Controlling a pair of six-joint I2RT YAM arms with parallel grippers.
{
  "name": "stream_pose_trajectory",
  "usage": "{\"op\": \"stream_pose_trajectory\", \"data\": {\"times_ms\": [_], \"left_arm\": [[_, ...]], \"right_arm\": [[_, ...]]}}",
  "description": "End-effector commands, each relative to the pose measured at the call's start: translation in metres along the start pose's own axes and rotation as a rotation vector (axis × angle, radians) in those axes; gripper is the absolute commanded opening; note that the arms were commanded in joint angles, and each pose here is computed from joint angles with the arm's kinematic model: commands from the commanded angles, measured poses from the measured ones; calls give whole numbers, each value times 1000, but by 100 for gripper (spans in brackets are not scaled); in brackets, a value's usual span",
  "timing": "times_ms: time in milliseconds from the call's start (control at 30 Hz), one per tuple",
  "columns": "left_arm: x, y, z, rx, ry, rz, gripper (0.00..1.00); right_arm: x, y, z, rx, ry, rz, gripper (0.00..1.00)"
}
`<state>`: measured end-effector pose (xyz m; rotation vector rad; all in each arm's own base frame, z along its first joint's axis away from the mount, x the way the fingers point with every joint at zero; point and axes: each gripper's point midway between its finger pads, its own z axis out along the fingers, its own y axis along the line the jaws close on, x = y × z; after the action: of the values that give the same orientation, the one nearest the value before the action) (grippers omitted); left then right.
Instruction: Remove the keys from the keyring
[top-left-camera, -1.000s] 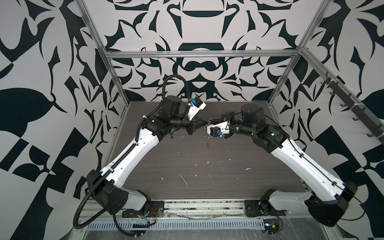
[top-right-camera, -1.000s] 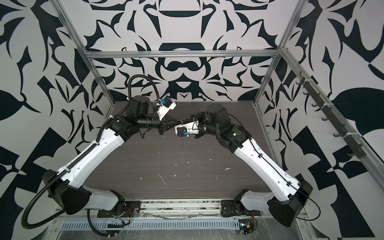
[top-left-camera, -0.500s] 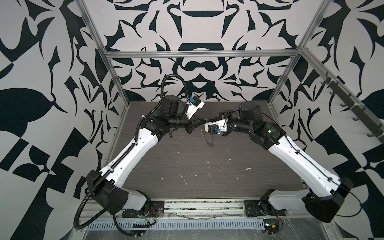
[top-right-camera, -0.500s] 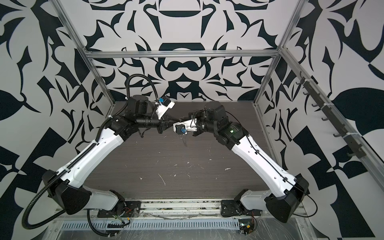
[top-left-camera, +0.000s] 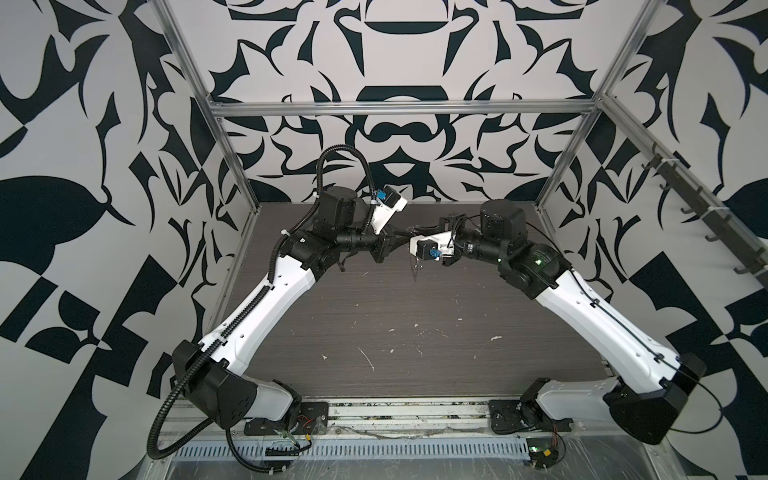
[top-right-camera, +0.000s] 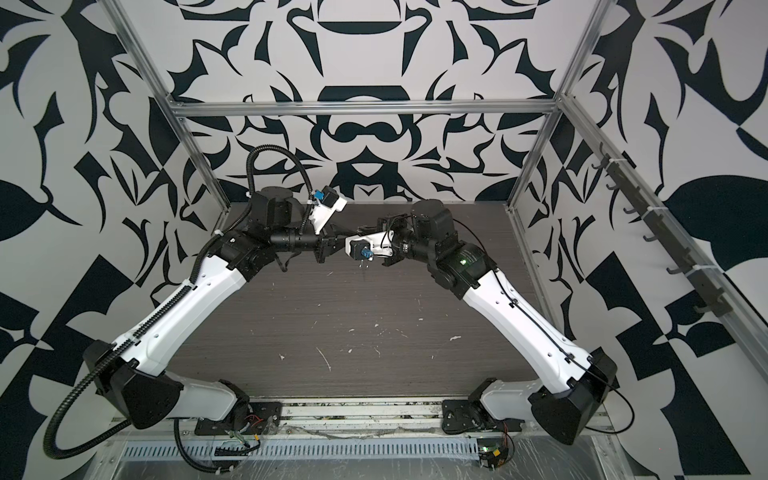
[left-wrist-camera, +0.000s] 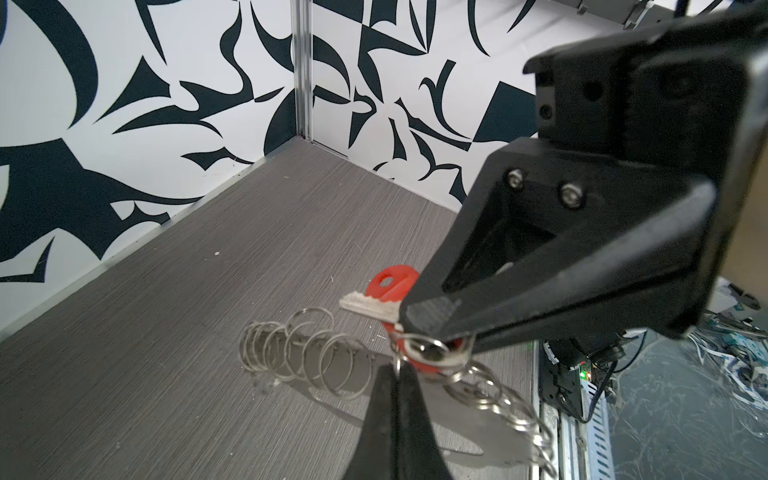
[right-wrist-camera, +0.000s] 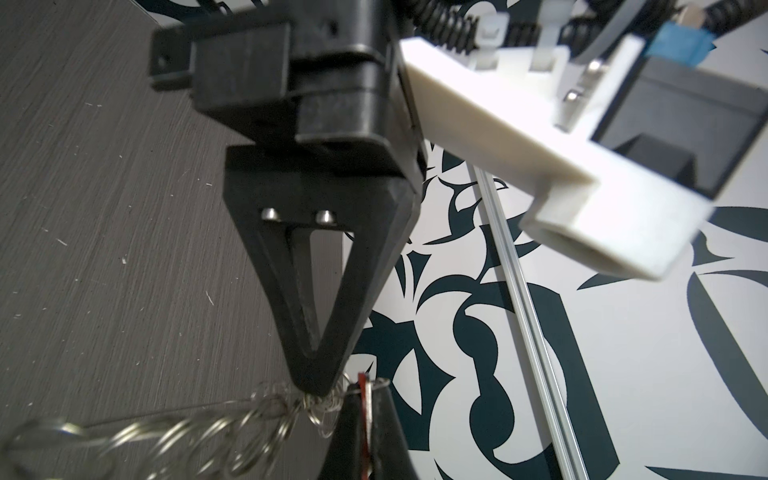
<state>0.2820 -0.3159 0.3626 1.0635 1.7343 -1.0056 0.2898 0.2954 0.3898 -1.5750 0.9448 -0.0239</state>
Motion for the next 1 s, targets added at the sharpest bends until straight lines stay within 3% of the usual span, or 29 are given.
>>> {"op": "stream_pose_trajectory", "data": {"times_ms": [0,267,500,967], "left_arm": [[-7,-16,14,72,-19,40,0],[-21,-7,0,29,-39,42,0],[-10,16,1,-84,-1,41,0],[-20,10,-3,-78,-70,209,0]], "right_arm": [[-73,-22,-9,59,-294,-63,0],[-70,-15,-13,49,-284,-46,0],[-68,-25,-32,107,-233,-91,0],[-53,-27,-49,211,-146,-143,0]]}}
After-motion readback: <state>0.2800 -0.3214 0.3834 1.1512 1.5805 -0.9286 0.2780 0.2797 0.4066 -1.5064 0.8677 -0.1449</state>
